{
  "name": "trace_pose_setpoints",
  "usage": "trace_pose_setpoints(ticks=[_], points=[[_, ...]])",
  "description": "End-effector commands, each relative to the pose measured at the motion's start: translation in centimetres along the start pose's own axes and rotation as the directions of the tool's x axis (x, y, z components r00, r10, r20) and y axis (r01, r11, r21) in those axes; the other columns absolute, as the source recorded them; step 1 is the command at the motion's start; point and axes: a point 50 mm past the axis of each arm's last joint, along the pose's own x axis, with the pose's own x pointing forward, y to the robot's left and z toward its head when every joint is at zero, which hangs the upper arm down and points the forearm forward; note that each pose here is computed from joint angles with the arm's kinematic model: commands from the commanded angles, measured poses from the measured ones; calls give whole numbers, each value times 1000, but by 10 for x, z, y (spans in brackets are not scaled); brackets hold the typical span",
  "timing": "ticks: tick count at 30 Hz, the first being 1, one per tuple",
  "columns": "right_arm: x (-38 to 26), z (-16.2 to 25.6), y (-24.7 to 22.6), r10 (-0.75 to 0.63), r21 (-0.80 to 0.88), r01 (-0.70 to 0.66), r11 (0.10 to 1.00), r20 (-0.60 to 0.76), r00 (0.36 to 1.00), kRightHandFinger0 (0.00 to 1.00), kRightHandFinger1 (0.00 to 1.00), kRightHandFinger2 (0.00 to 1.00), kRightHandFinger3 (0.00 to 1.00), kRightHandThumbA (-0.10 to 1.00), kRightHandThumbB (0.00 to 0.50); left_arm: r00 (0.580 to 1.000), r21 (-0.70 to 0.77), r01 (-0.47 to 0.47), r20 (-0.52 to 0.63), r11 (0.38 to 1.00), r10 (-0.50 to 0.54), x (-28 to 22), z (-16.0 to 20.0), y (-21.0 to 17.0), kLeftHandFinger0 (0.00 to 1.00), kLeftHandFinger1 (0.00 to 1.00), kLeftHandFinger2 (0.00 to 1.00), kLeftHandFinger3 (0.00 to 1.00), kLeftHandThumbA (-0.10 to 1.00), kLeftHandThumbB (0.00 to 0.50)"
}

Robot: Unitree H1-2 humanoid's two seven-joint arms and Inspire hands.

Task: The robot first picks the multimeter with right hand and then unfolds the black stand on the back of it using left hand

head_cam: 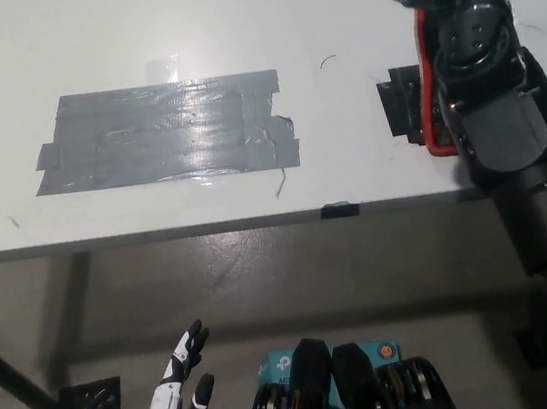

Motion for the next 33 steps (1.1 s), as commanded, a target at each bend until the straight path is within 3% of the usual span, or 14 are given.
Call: trace_pose_setpoints(ticks=[1,3,10,15,20,27,33], points=[[8,44,-16,-66,67,61,996,74,995,1000,1000,1000,1000,1000,475,999,6,2,44,1000,-2,3,6,3,1000,1000,1000,1000,1000,196],[7,45,-15,-79,51,76,996,70,994,1000,1000,1000,1000,1000,454,999,6,4,45,1000,-4,3,5,3,1000,1000,1000,1000,1000,194],[12,27,-12,-141,3,141,990,5,990,1000,1000,1000,1000,1000,500,999,5,8,43,1000,-9,2,6,2,1000,1000,1000,1000,1000,200],[12,29,-12,-159,32,158,987,24,987,1000,1000,1000,1000,1000,467,999,5,10,46,1000,-11,4,8,4,1000,1000,1000,1000,1000,199],[11,31,-9,-159,32,159,987,19,987,1000,1000,1000,1000,993,499,999,13,11,48,1000,-12,5,8,4,1000,1000,1000,1000,1000,189],[11,23,-2,-145,27,145,989,0,989,1000,1000,1000,1000,1000,489,999,21,10,54,1000,-11,5,9,4,1000,1000,1000,1000,1000,196],[7,22,3,-92,123,96,988,-41,995,1000,1000,1000,1000,1000,500,998,20,12,53,1000,-13,5,9,4,1000,1000,1000,1000,1000,200]])
